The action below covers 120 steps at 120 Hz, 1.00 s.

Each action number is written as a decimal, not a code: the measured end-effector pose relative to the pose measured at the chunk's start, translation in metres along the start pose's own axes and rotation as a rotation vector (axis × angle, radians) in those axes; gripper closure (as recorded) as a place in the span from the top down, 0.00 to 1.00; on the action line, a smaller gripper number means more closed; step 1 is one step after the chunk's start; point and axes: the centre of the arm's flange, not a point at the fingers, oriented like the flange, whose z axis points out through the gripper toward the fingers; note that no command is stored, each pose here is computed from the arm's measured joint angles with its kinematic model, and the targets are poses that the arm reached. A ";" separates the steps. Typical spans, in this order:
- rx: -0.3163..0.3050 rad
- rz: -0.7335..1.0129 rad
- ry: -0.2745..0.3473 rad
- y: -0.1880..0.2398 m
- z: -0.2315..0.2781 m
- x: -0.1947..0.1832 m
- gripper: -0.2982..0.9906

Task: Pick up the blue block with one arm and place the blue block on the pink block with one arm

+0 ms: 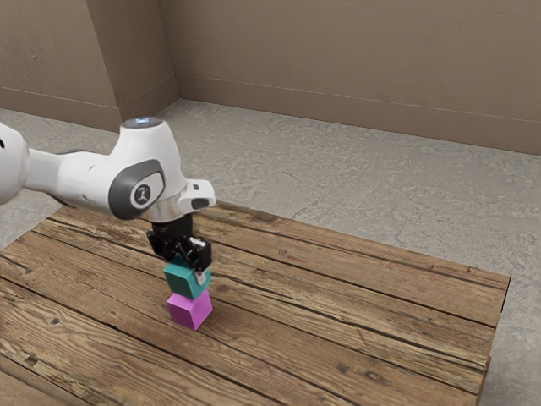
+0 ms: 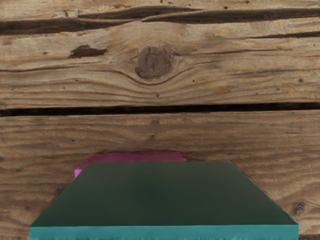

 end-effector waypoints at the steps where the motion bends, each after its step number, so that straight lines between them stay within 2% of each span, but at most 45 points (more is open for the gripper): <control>1: 0.000 -0.002 -0.001 -0.001 0.000 -0.001 0.54; 49: 0.006 -0.050 -0.021 -0.013 0.003 -0.024 0.53; 120: 0.013 -0.010 -0.015 0.018 0.000 -0.027 0.53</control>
